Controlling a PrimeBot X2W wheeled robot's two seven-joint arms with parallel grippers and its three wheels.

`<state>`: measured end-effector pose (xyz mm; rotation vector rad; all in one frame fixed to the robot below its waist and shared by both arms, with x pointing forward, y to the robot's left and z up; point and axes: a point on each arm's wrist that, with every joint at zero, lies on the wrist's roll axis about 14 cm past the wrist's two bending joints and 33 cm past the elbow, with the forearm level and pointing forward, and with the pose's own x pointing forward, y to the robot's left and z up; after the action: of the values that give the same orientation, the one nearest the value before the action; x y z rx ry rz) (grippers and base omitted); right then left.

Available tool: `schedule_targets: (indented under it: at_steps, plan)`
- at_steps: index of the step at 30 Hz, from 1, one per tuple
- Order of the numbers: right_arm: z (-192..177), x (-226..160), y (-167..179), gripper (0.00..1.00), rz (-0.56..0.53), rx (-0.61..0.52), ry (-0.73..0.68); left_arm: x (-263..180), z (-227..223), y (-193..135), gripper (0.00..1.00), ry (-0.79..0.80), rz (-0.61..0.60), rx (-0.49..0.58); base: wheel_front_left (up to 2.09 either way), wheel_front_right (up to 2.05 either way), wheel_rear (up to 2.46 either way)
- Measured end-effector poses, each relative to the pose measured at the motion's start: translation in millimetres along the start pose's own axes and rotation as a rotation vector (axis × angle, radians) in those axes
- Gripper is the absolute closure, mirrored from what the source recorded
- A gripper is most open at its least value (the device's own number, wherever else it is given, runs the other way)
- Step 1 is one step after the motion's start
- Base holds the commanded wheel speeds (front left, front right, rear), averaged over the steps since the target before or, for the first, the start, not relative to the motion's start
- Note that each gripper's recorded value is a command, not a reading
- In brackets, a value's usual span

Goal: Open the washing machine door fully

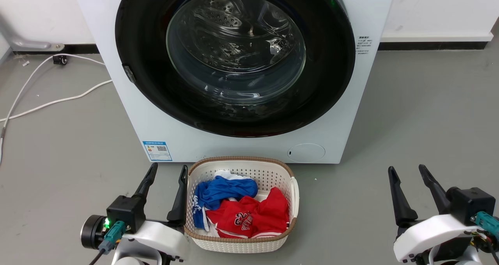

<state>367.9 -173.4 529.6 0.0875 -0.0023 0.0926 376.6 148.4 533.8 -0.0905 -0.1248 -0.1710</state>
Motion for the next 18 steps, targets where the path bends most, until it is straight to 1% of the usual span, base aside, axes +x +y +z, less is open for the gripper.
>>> schedule_targets:
  at_steps: [7,18]
  plan:
    - [-1.0,-1.8,0.0,0.0,-0.001,-0.042,0.003,-0.7,-0.6,-2.5,0.0,-0.004,-0.011,0.038,0.0,0.0,0.0]
    - [-0.5,-2.8,-0.1,0.0,-0.001,-0.056,-0.004,-1.6,-1.0,-7.2,0.0,-0.015,-0.031,0.08,0.0,0.0,0.0]
